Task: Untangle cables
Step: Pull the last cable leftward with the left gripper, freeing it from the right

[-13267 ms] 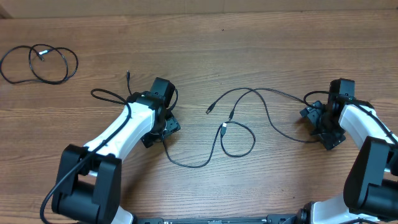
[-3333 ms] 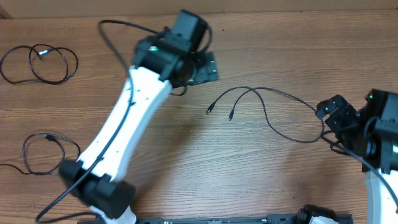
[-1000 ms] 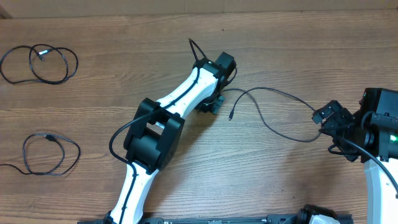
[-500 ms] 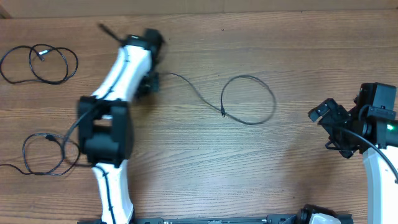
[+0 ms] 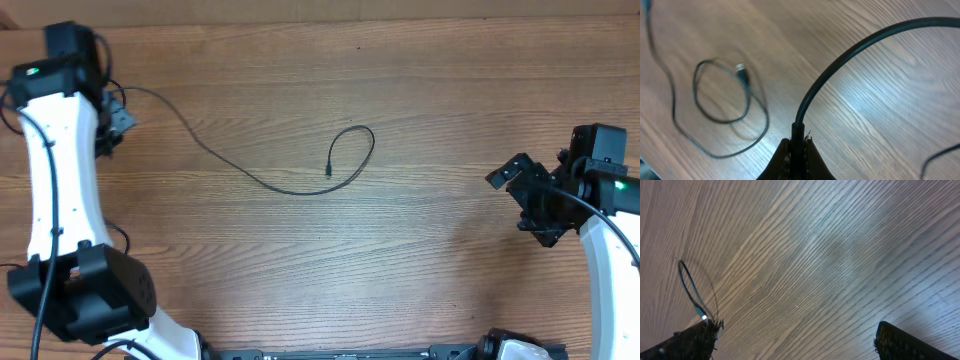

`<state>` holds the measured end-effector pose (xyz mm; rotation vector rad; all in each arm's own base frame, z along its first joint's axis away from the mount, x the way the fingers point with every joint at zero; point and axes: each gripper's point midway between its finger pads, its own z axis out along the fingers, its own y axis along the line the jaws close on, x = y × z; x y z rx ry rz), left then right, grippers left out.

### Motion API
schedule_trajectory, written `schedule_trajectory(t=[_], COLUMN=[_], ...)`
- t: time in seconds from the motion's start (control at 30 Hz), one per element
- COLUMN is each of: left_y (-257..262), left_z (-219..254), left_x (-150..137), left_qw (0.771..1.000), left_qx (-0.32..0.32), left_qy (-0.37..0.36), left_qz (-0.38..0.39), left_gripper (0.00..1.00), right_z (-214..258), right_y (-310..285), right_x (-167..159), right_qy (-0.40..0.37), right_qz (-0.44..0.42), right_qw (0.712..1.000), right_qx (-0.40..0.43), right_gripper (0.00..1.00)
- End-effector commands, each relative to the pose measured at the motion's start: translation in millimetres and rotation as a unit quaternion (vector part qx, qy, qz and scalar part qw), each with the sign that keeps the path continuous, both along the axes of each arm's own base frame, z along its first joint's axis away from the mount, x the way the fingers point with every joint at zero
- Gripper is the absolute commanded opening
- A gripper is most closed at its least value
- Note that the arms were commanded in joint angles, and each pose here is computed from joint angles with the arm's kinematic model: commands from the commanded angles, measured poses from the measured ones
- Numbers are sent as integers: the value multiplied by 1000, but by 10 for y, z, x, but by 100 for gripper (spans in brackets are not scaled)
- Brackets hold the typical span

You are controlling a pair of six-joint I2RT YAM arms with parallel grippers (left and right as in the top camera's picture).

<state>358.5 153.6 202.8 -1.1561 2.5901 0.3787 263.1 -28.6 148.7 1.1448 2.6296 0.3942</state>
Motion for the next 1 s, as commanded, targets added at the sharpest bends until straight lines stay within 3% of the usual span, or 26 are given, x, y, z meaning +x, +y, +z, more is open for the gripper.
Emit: schedule_trajectory(t=[0.0, 0.2, 0.37, 0.5, 0.63, 0.7, 0.8, 0.9, 0.97], left_y=[172, 404, 539, 745, 1024, 1138, 1099, 734, 442], left_z=[204, 273, 523, 984, 1753, 2228, 3013, 3347, 3313], left_x=[-117, -171, 192, 488, 737, 818, 975, 1190, 1354], left_qw=[994, 991, 989, 969, 920, 882, 802, 753, 746], left_qx=[-9, -9, 19, 66, 127, 163, 208, 179, 148], left_qy=[-54, -75, -141, -237, -369, -440, -560, -626, -631], left_qz=[94, 111, 30, 29, 39, 36, -9, -98, -154], left_gripper=[4, 4, 4, 4, 4, 4, 4, 4, 4], right_z=[27, 7, 21, 28, 29, 32, 43, 63, 74], right_y=[30, 59, 108, 109, 107, 106, 101, 89, 83], right_x=[56, 79, 128, 150, 154, 161, 192, 245, 273], right_qy=[-5, -4, -13, -18, -19, -20, -27, -39, -42], right_qz=[5, 11, 22, 23, 23, 23, 23, 22, 8], right_qw=[1000, 1000, 1000, 1000, 1000, 999, 999, 999, 999], right_qx=[12, 14, 11, 10, 10, 10, 8, 6, 10], right_gripper=[100, 100, 100, 100, 100, 100, 100, 100, 100])
